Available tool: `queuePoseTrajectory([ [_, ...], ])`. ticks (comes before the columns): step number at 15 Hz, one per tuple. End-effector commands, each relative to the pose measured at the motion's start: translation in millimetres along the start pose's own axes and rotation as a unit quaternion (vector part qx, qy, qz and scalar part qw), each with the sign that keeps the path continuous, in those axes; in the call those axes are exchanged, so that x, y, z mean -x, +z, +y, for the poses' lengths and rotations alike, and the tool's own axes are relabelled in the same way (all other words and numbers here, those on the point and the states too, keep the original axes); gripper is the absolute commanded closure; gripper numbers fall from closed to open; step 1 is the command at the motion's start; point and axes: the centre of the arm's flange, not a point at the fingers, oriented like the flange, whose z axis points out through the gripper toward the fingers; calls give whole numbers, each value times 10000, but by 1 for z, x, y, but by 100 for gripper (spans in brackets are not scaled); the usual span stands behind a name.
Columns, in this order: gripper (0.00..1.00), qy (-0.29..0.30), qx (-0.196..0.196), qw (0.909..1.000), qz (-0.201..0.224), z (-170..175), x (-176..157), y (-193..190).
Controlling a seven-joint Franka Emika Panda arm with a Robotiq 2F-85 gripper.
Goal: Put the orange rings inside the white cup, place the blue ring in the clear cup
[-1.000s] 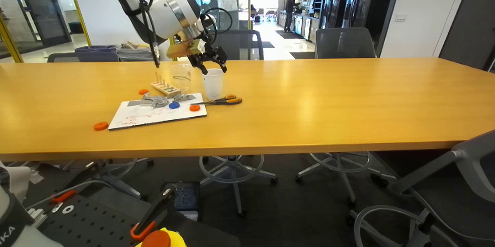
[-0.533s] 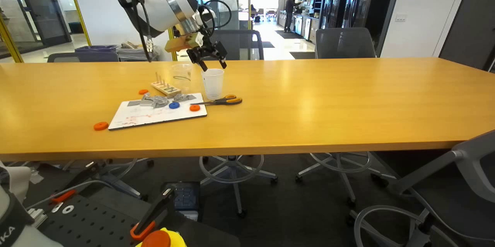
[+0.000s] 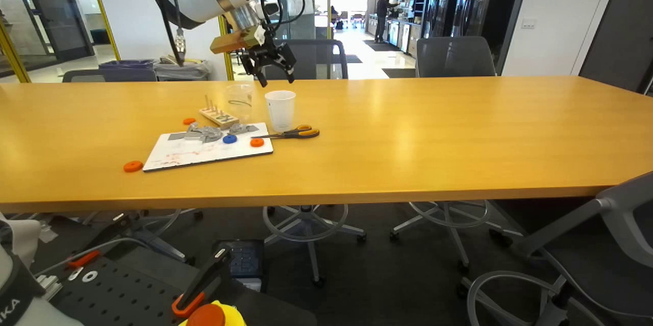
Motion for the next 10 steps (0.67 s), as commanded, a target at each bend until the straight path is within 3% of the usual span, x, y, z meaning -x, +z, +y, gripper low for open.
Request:
queuePoseTrajectory([
  [1, 0, -537, -635, 9949, -567, 14, 25, -20],
  [3, 0, -828, -1049, 9875, -839, 10, 43, -17],
  [5, 0, -946, -1202, 9826, -1049, 7, 57, -8],
  [7, 0, -1016, -1220, 9799, -1208, 7, 67, 2],
  [10, 0, -929, -1044, 9827, -1215, 6, 80, 23],
])
